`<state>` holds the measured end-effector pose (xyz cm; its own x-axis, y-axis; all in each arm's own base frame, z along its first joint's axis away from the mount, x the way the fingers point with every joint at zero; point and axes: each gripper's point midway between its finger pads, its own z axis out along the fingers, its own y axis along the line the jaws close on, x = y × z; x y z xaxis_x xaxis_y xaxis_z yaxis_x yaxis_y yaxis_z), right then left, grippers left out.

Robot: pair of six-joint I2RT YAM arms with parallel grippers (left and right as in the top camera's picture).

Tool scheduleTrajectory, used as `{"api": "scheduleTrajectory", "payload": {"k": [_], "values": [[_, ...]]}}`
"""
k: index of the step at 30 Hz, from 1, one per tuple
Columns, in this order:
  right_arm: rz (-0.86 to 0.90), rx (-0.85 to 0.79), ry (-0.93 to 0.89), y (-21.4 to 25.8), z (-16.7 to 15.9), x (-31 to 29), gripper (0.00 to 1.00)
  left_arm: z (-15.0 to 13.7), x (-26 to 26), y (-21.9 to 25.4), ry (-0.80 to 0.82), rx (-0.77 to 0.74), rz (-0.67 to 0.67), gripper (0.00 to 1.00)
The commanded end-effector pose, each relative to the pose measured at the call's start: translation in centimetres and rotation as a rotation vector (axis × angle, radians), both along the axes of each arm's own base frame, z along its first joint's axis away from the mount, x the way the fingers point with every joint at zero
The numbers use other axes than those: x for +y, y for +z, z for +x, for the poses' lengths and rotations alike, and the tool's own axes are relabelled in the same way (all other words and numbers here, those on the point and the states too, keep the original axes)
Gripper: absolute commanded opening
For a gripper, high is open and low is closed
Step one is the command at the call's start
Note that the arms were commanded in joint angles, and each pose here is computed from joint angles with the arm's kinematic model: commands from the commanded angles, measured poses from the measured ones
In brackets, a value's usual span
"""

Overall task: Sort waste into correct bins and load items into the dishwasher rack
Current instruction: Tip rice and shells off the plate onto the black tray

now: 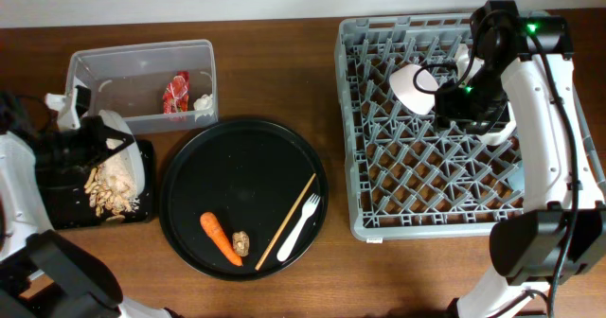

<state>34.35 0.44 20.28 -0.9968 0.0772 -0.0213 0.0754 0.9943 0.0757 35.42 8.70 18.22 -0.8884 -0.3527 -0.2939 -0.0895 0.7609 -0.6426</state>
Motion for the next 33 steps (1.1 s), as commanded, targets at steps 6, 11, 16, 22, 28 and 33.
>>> {"api": "scheduleTrajectory", "payload": {"k": [6, 11, 16, 22, 28, 33], "values": [[-0.027, 0.009, -0.004, -0.1, -0.1, -0.3, 0.62, -0.3, 1.5, 2.8, 0.034, -0.114, -0.057, 0.0], [-0.026, 0.011, -0.004, -0.1, -0.2, -0.3, 0.61, 0.0, 2.0, 2.9, 0.05, -0.136, -0.078, 0.0], [-0.027, 0.016, -0.004, -0.1, -0.3, -0.3, 0.62, -0.3, 2.3, 2.7, 0.07, -0.125, -0.117, 0.0], [-0.027, 0.019, -0.004, -0.1, -0.4, -0.3, 0.62, -0.4, 2.2, 3.0, 0.065, -0.147, -0.148, 0.0], [-0.026, 0.022, -0.004, -0.1, -0.5, -0.3, 0.61, -0.4, 2.6, 3.0, 0.067, -0.162, -0.159, 0.0], [-0.026, 0.026, -0.004, -0.1, -0.5, -0.3, 0.61, -0.6, 2.7, 3.1, 0.033, -0.196, -0.141, 0.0]]}}
